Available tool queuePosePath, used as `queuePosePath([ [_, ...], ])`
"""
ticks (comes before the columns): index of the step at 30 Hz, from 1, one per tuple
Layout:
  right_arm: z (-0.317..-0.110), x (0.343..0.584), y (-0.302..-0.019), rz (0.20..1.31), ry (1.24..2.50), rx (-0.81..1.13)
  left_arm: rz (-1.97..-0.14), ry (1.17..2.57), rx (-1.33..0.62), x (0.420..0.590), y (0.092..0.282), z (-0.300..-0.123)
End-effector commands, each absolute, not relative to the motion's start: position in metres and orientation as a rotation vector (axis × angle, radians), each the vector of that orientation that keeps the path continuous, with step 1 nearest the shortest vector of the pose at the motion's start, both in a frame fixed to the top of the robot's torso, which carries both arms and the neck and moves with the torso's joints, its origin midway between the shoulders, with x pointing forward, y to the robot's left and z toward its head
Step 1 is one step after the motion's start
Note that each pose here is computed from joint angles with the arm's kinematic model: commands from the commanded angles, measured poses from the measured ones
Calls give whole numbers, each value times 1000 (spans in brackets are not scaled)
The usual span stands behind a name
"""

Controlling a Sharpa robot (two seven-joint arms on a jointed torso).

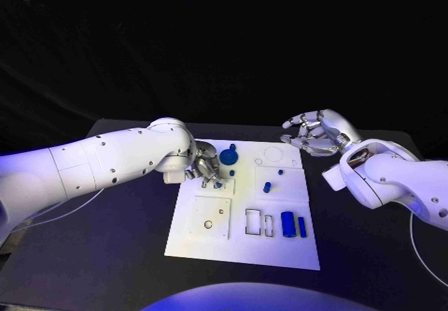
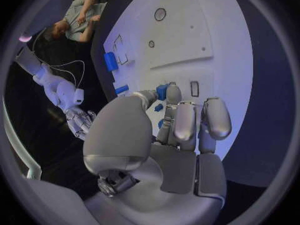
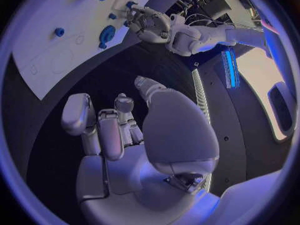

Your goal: Assemble the parts on the task board

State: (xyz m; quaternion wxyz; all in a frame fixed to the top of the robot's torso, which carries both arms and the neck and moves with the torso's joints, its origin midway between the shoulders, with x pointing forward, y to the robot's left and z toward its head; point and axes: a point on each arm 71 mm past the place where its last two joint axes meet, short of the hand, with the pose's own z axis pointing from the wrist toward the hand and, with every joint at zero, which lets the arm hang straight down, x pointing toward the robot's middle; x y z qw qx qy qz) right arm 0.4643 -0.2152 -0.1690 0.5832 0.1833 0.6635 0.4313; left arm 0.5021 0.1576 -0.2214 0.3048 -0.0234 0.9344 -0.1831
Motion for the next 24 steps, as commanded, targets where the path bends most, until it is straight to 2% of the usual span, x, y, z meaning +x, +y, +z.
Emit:
queuePosePath([
  [1,-170,464,-214,1011,1564,420,-519,2493,-85,499,156,-222],
  [16,-171,464,-214,1010,1567,421,-537,2464,-141,497,167,-219],
  [24,-171,464,-216,1007,1567,422,-537,2395,-185,495,174,-214],
])
